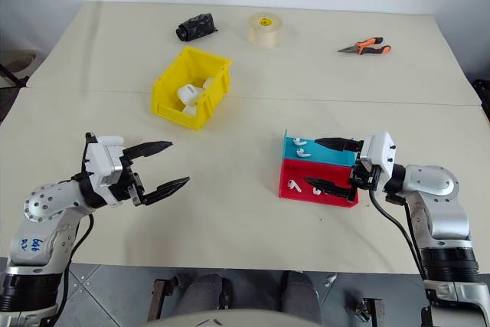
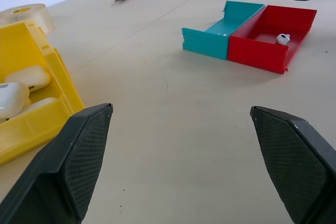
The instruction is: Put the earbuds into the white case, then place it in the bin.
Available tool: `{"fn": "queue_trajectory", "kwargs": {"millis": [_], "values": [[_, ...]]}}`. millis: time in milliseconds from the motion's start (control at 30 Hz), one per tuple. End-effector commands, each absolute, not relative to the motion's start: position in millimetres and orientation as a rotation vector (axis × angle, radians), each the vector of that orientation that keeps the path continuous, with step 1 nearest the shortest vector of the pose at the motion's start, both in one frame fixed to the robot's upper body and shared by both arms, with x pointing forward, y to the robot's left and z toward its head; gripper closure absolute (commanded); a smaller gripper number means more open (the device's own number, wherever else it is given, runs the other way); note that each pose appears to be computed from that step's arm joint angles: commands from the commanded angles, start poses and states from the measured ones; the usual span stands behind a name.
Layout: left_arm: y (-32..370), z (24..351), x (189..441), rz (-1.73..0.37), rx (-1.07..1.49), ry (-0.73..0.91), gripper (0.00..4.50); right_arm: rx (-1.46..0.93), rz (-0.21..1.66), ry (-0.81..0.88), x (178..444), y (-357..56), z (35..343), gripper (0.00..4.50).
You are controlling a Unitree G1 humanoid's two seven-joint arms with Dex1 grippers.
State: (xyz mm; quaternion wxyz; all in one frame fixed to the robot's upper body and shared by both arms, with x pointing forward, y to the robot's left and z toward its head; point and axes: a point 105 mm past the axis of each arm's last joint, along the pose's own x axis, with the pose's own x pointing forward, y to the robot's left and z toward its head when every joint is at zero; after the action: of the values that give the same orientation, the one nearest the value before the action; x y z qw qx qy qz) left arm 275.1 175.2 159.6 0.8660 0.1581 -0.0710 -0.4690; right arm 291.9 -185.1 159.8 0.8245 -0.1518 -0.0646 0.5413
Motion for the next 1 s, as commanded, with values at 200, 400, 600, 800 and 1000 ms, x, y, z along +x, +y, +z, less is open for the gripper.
{"fn": "queue_trajectory", "kwargs": {"millis": [200,400,600,800,1000], "values": [[169.0,179.5,272.0,-0.986,0.330,-0.241,0.06,-0.343,1.160,-0.190,291.7,-182.6,169.0,0.00],[172.6,179.2,271.5,-0.972,0.330,-0.229,0.06,-0.340,1.171,-0.190,291.6,-181.2,168.5,0.00],[204.4,173.2,270.7,-0.761,0.297,-0.152,0.06,-0.316,1.282,-0.218,283.9,-162.4,166.9,0.00],[248.9,170.7,247.9,-0.428,0.188,-0.103,0.06,-0.302,1.354,-0.379,281.4,-135.5,181.5,0.00],[296.7,142.1,200.7,0.008,0.110,0.071,0.06,-0.230,1.444,-0.501,272.5,-107.4,193.8,0.00]]}}
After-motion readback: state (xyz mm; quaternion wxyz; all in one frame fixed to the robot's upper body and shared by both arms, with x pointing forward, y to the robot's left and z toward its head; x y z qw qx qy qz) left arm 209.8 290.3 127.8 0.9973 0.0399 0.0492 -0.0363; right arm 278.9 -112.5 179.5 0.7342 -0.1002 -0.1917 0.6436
